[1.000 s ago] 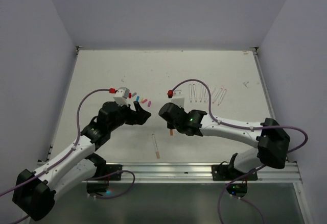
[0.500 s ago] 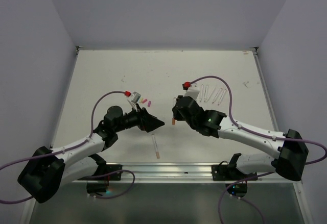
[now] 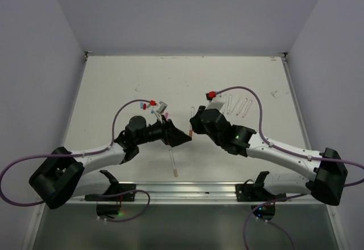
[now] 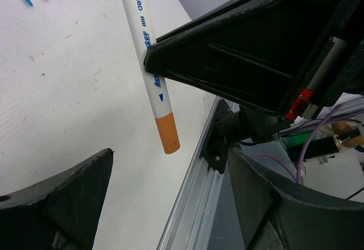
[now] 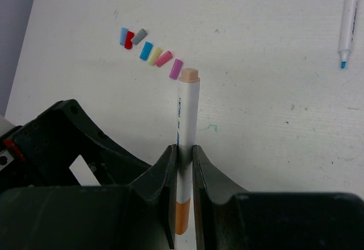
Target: Open the pen caps
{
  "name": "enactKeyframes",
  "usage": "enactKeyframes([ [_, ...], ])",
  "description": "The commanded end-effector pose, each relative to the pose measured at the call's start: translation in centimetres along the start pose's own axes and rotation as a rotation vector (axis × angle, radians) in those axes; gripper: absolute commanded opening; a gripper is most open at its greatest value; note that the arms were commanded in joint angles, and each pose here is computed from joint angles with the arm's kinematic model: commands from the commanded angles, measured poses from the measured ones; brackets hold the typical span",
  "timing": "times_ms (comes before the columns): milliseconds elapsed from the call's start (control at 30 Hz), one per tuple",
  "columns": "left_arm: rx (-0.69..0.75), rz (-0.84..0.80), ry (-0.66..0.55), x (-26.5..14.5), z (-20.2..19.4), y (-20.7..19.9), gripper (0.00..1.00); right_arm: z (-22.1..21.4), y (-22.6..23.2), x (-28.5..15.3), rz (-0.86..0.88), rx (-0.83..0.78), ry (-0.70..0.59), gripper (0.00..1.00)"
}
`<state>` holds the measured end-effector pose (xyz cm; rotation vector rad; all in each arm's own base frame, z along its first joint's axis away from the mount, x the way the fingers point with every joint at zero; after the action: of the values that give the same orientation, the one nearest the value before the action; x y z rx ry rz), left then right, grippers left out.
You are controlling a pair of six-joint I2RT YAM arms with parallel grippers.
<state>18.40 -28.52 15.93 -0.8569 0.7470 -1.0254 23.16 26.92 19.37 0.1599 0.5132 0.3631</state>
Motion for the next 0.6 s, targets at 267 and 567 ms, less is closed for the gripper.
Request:
enactKeyframes([
  [267, 0.023, -0.120, -0.034, 1.9, 1.5, -3.0, 0.68, 1.5, 1.0, -0.5, 0.068, 0.061, -0.078, 0.00],
  [567, 0.011, -0.125, -0.025, 2.3, 1.2, -3.0, 0.48, 1.5, 1.1, -0.9, 0.096, 0.097, -0.097, 0.00],
])
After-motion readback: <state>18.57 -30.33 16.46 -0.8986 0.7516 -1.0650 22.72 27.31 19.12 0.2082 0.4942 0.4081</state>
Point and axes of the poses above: each gripper's point midway between its finger pads, its own x axis out along the fingers, its own y axis along the line the jaws close on, z = x × y, the point moved 2 cm from there along -x, back along the fingers, and after that the axes turned 13 degrees about -x, right-handed, at the moved point
